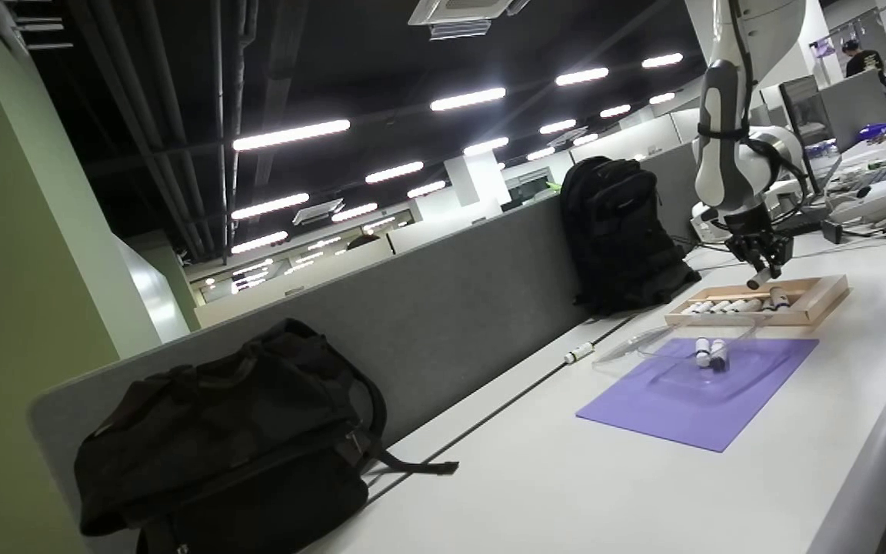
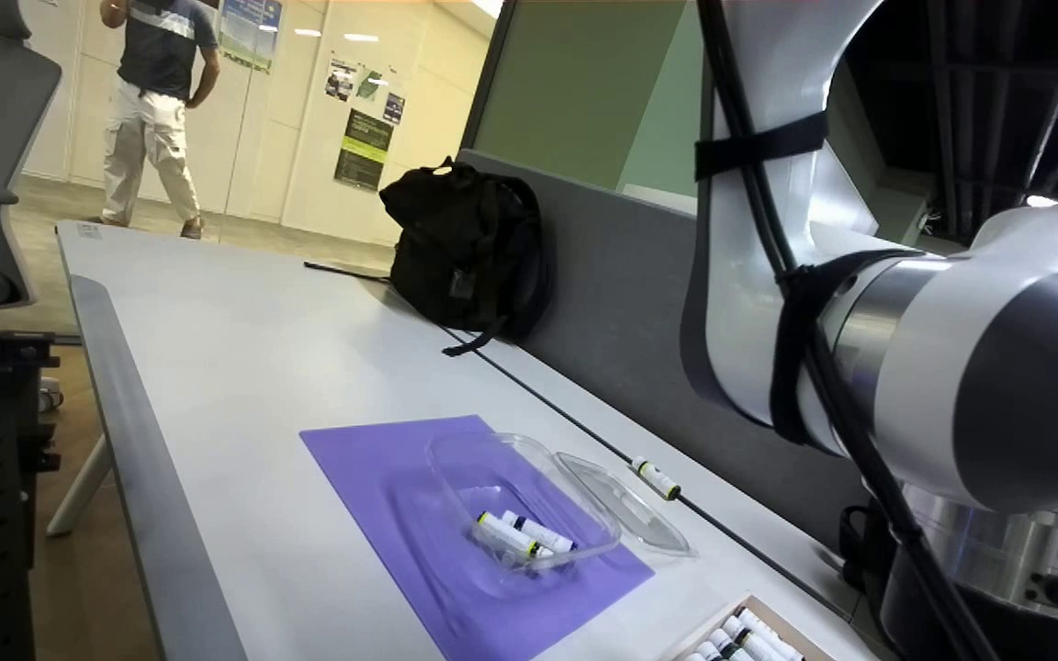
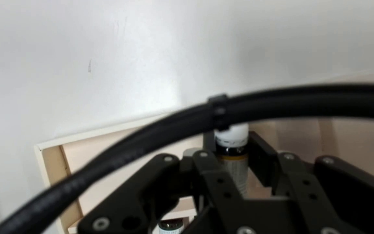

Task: Remove one bottle from the container and place it on the right side of the tray

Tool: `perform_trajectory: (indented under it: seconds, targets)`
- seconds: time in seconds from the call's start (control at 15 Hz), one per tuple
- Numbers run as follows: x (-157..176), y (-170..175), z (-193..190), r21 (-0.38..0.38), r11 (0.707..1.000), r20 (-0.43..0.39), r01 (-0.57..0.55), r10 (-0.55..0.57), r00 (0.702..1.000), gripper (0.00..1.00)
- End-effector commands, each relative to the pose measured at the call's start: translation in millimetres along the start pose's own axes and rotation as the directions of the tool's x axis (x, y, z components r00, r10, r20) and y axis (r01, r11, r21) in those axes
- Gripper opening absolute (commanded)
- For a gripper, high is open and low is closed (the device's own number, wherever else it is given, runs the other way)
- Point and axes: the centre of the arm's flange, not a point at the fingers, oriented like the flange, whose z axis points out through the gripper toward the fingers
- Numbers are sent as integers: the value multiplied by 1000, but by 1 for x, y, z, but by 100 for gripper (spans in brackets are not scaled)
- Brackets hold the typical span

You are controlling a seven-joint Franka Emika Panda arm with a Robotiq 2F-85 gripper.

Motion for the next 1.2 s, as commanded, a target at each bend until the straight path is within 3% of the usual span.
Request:
perform_trajectory:
  seconds: [0.0, 1.0, 1.07, 1.13]
  targets:
    - [-10, 7, 8, -35, 999, -24, 18, -19, 1000, 7]
    - [-9, 3, 38, -40, 998, -61, 57, -59, 996, 7]
    - [-8, 4, 37, -31, 998, -62, 56, -58, 996, 54]
    - [-8, 4, 34, -34, 998, -66, 57, -59, 996, 55]
